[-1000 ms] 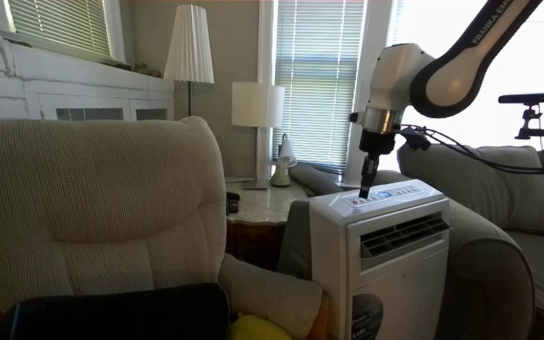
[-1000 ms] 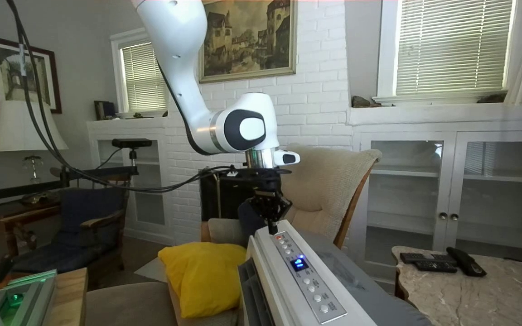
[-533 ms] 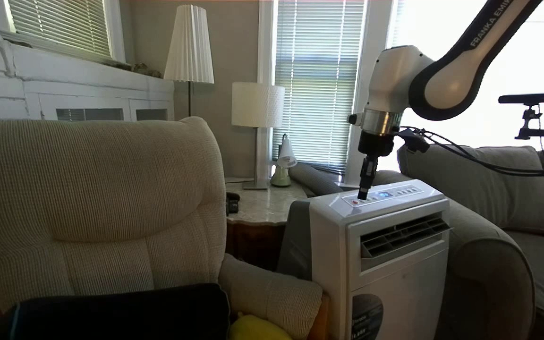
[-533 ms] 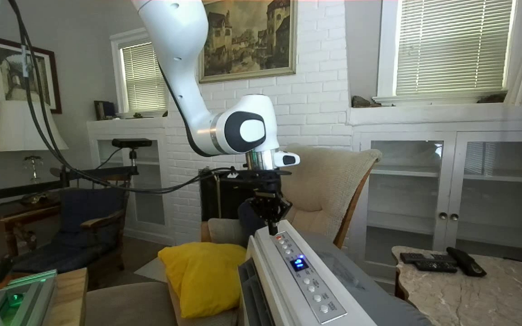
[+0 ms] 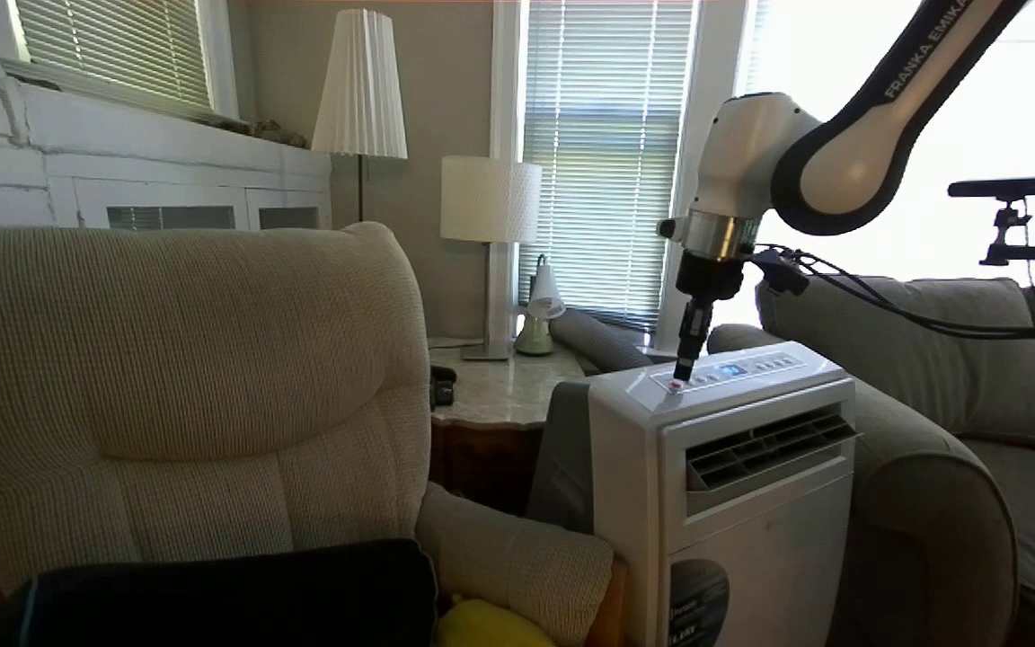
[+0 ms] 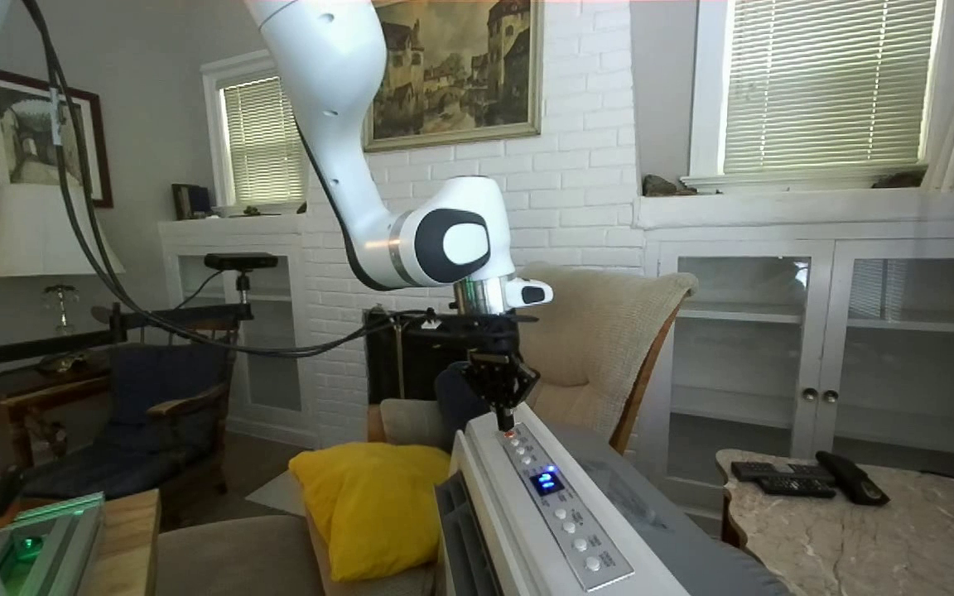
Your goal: Turn off the white object
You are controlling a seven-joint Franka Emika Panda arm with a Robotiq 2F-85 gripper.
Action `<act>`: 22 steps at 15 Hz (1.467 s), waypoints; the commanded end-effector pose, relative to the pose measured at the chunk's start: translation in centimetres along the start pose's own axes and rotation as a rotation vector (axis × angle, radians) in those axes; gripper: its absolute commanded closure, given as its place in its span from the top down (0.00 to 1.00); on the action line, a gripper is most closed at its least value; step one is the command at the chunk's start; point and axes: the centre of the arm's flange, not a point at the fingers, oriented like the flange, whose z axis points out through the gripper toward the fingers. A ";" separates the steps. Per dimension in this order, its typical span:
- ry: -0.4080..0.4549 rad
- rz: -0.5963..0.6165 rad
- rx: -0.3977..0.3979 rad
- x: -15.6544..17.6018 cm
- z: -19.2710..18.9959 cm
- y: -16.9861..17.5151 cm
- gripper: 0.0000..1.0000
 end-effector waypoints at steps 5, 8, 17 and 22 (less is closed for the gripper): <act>0.001 0.009 -0.025 0.5 1.2 0.0 0.00; 0.003 0.011 -0.021 0.4 1.3 0.0 0.00; -0.026 -0.002 -0.019 0.1 2.6 -0.4 0.00; 0.013 -0.005 0.007 0.2 -0.9 -0.5 0.00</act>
